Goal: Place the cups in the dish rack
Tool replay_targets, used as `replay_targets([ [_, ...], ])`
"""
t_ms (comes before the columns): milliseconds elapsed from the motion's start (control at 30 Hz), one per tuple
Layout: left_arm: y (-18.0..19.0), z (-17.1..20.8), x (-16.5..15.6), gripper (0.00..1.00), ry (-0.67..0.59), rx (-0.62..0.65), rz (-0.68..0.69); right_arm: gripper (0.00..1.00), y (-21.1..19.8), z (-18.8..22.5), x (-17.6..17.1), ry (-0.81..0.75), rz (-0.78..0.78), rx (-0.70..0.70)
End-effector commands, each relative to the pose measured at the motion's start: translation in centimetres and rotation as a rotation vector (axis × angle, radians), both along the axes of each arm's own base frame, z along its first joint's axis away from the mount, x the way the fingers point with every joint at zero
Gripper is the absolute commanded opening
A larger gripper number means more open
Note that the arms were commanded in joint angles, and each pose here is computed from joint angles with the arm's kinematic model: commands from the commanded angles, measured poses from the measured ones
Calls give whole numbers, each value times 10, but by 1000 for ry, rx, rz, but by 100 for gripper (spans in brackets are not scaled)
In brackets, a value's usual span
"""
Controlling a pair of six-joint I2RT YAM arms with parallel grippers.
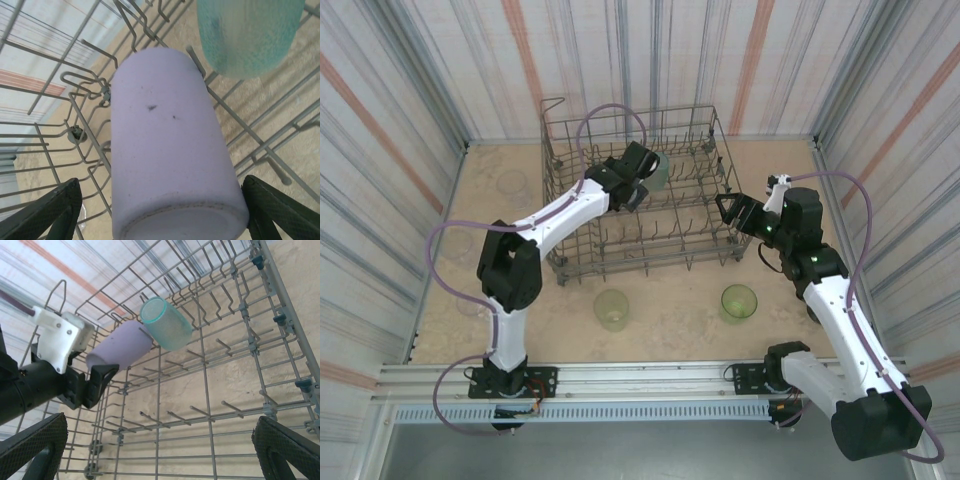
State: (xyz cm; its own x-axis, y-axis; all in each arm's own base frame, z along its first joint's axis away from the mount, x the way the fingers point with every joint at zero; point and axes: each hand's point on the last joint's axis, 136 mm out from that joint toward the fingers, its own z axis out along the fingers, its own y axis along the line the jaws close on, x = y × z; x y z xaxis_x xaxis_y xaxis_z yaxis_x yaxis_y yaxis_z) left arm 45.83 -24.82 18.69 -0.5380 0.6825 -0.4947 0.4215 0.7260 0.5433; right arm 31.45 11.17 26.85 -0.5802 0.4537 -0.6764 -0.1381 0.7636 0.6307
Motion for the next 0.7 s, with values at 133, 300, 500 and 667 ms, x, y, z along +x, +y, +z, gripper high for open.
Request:
replay_targets([
  [133, 4, 15, 27, 85, -57, -42, 56, 99, 0, 4, -1, 4, -4, 0],
  [300, 9, 17, 41, 85, -66, -52, 75, 99, 1, 6, 2, 2, -1, 0],
  [500, 11, 11, 54, 85, -68, -63, 85, 99, 2, 7, 3, 3, 1, 0],
  [667, 11, 8, 63, 84, -72, -82, 90, 99, 2, 4, 4, 10, 1, -3],
])
